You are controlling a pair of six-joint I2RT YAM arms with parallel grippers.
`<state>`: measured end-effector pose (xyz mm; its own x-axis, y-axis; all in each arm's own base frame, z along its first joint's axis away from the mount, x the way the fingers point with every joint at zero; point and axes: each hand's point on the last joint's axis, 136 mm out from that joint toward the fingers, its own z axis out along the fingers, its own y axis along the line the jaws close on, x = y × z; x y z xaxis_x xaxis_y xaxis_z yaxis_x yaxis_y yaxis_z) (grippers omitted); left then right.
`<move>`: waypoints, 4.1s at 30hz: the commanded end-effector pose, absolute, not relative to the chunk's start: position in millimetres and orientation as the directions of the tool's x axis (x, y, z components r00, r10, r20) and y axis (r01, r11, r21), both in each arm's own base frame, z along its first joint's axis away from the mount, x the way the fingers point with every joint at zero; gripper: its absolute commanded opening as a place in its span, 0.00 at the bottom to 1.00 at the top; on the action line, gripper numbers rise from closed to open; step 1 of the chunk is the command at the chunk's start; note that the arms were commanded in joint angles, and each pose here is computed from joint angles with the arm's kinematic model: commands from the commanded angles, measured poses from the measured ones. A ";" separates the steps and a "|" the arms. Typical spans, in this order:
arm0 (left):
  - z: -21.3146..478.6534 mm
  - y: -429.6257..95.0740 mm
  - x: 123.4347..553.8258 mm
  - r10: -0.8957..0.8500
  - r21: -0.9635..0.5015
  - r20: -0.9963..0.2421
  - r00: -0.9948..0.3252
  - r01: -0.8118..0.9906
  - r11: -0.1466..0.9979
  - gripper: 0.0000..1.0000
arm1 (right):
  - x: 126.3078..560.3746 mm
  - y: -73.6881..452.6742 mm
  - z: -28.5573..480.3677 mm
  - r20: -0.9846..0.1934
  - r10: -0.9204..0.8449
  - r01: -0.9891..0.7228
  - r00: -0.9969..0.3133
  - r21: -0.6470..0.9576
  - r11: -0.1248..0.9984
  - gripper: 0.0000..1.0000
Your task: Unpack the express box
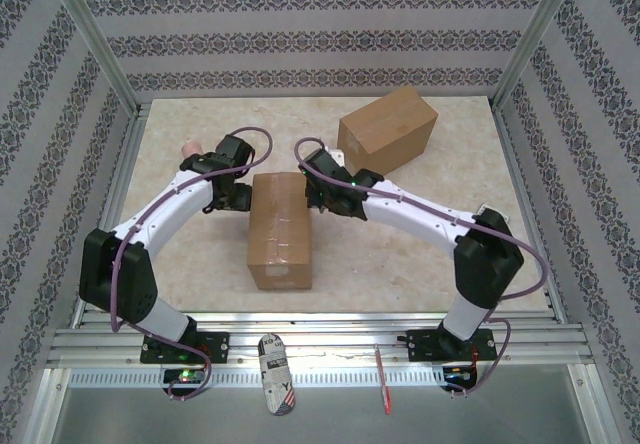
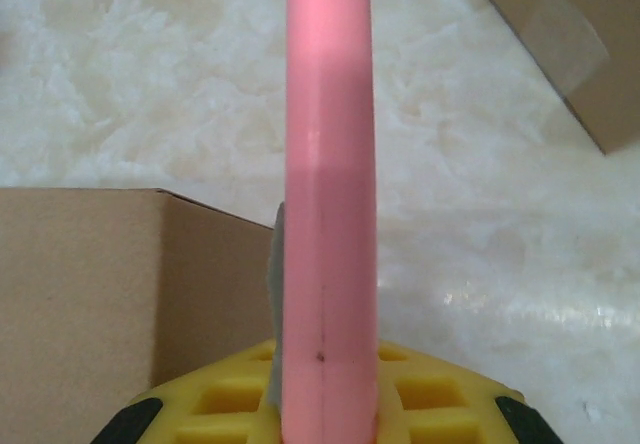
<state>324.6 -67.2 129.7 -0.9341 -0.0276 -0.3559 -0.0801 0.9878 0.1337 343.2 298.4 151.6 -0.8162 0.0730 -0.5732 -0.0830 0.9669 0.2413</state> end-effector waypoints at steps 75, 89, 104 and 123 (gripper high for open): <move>208.5 -171.8 370.8 -0.019 -0.227 -0.551 -0.834 0.128 0.966 0.91 | 282.0 171.4 138.0 -0.514 0.233 0.068 -0.825 0.320 0.945 0.00; 192.6 -166.4 370.8 -0.020 -0.229 -0.550 -0.835 0.128 0.965 0.92 | 318.0 189.7 134.6 -0.515 0.226 0.053 -0.827 0.327 0.943 0.00; 221.3 -168.3 381.9 -0.036 -0.243 -0.709 -0.705 0.196 0.950 0.94 | 293.7 169.4 141.3 -0.504 0.246 0.062 -0.828 0.354 0.933 0.00; 214.5 -174.5 378.9 -0.042 -0.246 -0.843 -0.536 0.315 0.916 0.74 | 270.0 159.2 140.8 -0.498 0.243 0.046 -0.832 0.375 0.926 0.00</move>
